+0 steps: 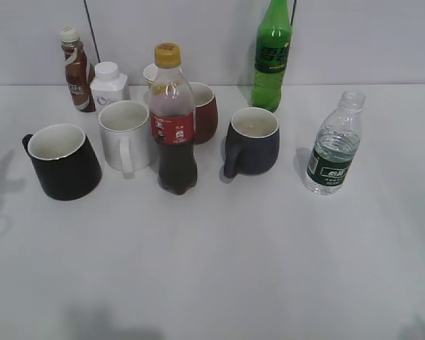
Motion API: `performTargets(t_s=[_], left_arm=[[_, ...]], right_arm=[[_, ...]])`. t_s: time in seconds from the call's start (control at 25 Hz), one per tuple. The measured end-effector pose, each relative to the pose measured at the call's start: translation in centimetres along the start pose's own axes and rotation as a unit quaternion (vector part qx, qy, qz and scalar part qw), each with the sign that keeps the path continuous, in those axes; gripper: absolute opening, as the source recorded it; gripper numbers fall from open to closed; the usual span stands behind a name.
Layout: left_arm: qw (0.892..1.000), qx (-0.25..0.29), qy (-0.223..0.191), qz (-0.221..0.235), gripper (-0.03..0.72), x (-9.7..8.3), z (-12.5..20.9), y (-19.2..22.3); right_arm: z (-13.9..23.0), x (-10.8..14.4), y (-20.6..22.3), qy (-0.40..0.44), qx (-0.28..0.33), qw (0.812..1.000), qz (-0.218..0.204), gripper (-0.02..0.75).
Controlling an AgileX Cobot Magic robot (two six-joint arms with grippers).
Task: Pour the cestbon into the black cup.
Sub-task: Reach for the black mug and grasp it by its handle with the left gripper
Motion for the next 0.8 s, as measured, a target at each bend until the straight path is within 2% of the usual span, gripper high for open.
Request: performTargets(t_s=[0.08,0.2,0.28,0.36,0.52,0.6,0.68,0.8], left_arm=[[1.0,0.014,0.012,0.025,0.239,0.4,1.8,1.5],[0.999,0.021,0.024,0.043,0.239,2.0,4.2,2.7],[0.999,0.032,0.014,0.04,0.239,3.4,6.0,3.4],[0.998,0.045,0.014,0.049,0.241,4.2,8.0,4.1],[0.988,0.055,0.069,0.129,0.251,3.0,12.2,5.7],[0.983,0.035,0.084,0.158,0.253,2.4,13.2,6.4],[0.982,0.016,0.089,0.167,0.272,2.3,13.5,7.1],[0.979,0.0,0.101,0.174,0.347,2.5,13.6,7.9]], right_arm=[[0.0,0.0,0.0,0.0,0.0,1.0,0.0,0.571],[0.0,0.0,0.0,0.0,0.0,1.0,0.0,0.57],[0.0,0.0,0.0,0.0,0.0,1.0,0.0,0.57],[0.0,0.0,0.0,0.0,0.0,1.0,0.0,0.57],[0.0,0.0,0.0,0.001,0.0,1.0,0.0,0.554],[0.0,0.0,0.0,0.002,0.0,1.0,0.0,0.535],[0.0,0.0,0.0,0.002,0.0,1.0,0.0,0.517],[0.0,0.0,0.0,0.002,0.0,1.0,0.0,0.505]])
Point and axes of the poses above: a point on each arm's last joint axis where the gripper is mounted, y pointing out along that axis toward the gripper, x along the wrist's bending axis when the last joint is at zero, z = x × y, the point moved 3 cm from there along y, pointing out along that axis toward the gripper, and after that the axes turned 8 degrees about y, right-handed, at the moved point
